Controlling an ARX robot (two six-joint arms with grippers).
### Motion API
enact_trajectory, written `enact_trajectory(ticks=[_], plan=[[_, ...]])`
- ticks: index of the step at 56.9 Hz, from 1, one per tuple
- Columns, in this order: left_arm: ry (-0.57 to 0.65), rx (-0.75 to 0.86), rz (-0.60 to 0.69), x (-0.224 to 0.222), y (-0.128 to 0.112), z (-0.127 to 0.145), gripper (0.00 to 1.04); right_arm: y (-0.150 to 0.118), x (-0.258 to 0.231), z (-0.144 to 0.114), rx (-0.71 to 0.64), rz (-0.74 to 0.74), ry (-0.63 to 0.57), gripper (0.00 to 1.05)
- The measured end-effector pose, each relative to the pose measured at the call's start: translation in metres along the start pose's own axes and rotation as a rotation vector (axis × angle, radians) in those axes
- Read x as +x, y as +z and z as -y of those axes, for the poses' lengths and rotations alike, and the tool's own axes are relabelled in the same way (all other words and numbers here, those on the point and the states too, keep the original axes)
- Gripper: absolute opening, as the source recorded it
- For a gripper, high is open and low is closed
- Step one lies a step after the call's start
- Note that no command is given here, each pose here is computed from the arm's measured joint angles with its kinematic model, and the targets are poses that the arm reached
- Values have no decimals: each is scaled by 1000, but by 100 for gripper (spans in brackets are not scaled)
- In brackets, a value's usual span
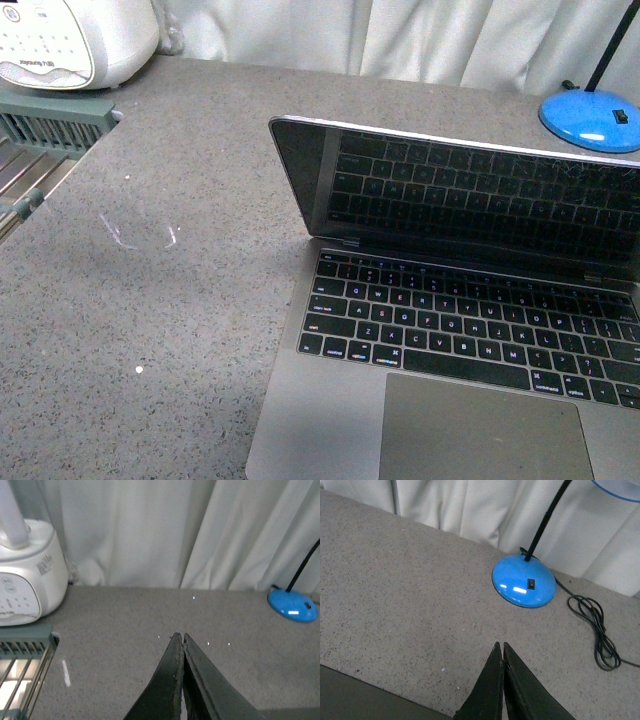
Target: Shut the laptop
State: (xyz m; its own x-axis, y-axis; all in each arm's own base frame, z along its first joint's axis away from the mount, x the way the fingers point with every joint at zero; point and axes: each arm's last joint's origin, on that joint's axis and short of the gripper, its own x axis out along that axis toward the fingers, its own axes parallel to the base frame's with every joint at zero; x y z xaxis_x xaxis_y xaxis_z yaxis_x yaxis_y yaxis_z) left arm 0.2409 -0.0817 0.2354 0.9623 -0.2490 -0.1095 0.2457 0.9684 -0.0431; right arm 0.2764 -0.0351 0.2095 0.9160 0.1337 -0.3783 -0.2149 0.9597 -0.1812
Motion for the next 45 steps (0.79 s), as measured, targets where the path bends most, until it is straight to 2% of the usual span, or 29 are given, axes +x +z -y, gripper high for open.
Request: enact_trajectory(ticks=[9,25,45], plan=[[-57,13,-80,28,-3,6,4,16,36,1,-68,-29,88,1],[-167,55,-142,62,-3,31,4,19,79,-12,-128,-82,196,1],[-322,83,-252,70,-28,55,4,6,91,-39,-113,-134,341,1]])
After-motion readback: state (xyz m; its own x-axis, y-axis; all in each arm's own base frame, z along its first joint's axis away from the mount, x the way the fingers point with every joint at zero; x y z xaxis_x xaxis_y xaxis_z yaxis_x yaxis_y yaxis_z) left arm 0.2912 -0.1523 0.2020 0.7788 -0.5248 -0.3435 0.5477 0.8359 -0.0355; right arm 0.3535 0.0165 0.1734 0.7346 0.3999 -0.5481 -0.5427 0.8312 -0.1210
